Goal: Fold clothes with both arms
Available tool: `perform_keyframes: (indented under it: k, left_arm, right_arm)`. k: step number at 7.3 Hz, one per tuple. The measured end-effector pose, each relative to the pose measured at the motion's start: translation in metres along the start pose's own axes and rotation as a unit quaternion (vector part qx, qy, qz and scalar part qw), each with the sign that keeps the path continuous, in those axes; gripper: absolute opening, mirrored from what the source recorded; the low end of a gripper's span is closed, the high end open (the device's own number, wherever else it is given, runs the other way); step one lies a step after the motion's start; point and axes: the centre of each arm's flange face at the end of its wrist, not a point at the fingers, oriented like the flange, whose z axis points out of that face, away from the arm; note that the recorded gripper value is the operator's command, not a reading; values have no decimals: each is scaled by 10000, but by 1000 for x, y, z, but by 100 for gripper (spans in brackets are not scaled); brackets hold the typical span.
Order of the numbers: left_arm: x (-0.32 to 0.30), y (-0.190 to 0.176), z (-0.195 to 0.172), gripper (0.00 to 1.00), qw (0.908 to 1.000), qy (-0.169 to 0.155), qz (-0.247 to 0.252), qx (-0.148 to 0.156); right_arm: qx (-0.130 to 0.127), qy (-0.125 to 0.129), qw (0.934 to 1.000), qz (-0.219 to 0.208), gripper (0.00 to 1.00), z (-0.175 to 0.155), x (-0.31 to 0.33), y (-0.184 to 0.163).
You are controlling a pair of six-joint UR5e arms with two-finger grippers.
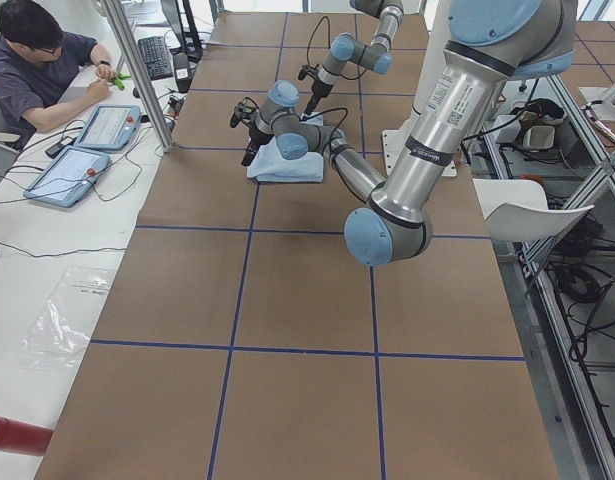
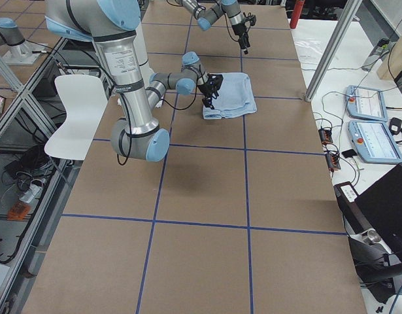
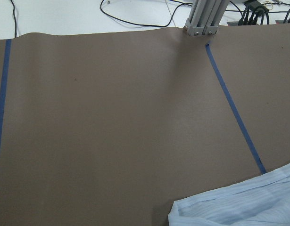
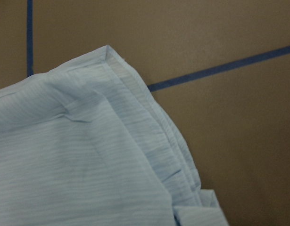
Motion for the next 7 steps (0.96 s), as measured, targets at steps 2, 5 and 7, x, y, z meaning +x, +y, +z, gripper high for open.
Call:
perform_keyframes:
  k: [2,5,7]
  left_arm:
    - [-19,16,-11,100,9998,-30,208,-41]
    - [-81,54,-55,100,9958,-85,884,-240]
    - [-165,57,-93,100,9855,-233,1611,-490]
  right_arm:
    - [-492,322,9960,-670,100,-32,48,-107]
    - [-1132,601,9730,-1920,100,-65,223,-238]
    - [-1420,709,9499,-2691,100,-91,380,-288]
